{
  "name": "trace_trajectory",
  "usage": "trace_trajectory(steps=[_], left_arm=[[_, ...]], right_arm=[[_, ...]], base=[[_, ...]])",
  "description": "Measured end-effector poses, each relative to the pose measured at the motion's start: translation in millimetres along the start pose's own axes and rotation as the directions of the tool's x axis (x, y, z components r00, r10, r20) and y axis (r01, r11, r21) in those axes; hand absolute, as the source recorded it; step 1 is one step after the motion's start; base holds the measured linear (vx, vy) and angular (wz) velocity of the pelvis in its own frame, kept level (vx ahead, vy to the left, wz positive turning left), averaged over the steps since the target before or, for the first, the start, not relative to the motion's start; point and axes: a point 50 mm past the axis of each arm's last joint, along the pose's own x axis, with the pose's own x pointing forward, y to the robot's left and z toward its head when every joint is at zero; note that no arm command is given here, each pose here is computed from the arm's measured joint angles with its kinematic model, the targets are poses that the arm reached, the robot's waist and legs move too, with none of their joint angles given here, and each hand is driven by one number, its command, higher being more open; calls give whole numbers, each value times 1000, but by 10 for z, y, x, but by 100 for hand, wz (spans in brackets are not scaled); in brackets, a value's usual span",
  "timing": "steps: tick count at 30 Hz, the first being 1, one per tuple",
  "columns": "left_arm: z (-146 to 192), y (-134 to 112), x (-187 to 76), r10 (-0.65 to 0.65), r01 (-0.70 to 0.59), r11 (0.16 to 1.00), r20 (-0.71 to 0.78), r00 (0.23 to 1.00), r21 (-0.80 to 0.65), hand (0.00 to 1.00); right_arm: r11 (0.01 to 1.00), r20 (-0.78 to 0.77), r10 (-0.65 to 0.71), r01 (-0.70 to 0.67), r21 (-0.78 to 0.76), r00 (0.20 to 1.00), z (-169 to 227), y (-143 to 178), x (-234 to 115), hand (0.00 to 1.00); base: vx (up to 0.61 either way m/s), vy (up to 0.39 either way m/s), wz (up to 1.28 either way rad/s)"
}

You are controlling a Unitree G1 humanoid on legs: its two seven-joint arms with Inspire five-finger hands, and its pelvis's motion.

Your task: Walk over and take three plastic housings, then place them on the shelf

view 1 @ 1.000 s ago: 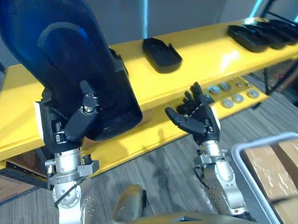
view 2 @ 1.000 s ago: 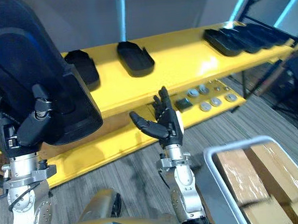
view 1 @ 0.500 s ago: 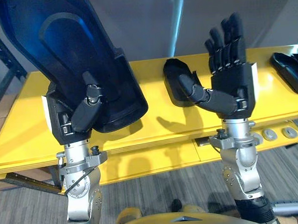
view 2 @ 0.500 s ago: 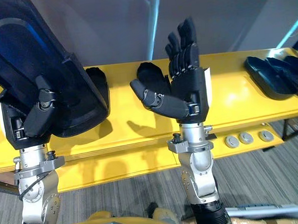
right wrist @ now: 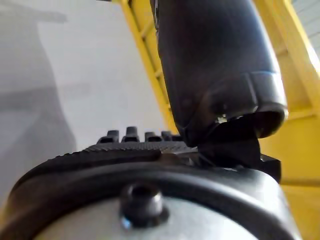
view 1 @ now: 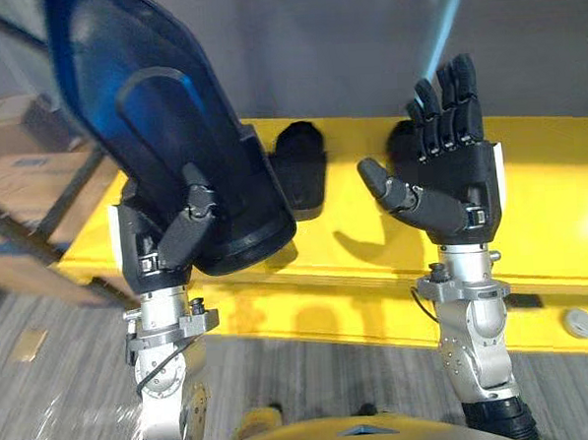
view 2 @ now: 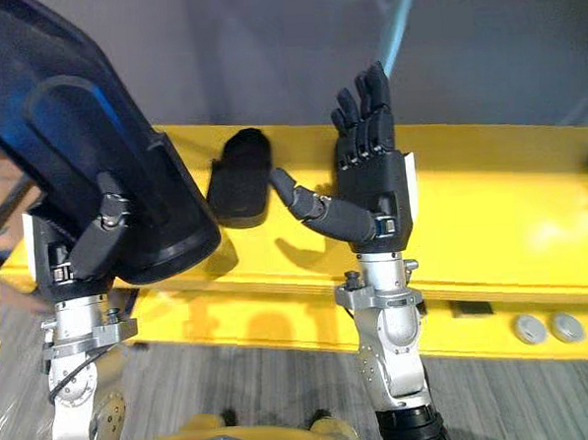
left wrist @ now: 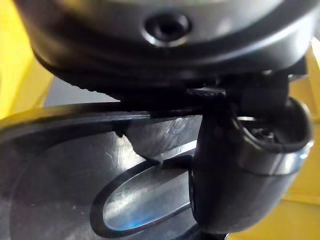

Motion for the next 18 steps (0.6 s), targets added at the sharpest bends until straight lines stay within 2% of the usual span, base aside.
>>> trace_trajectory(steps=[6,8,11,14,15,18], left_arm=[[-58,21,-69,-13,13,1000,-38,999,3,0],[-62,7,-54,-87,88,996,-47,995,18,0],[-51,58,-34,-157,161,985,-66,985,60,0],[10,108,76,-206,209,973,-42,978,100,0],[37,35,206,-240,239,966,-5,971,93,0],[65,-114,357,-265,261,962,50,963,77,0]], right_arm=[[1000,-16,-17,17,-4,1000,-19,-77,-10,100],[991,-64,-131,133,27,989,-169,-103,-104,100],[978,-132,-191,199,55,973,-329,-64,-183,100],[981,-112,-173,181,64,978,-286,-24,-164,100],[983,-77,-172,175,47,982,-201,-28,-155,100],[989,-52,-150,150,-5,987,-150,-45,-127,100]], base=[[-63,540,12],[30,571,-10],[-9,487,-24],[65,258,4],[45,159,22],[-4,97,19]])
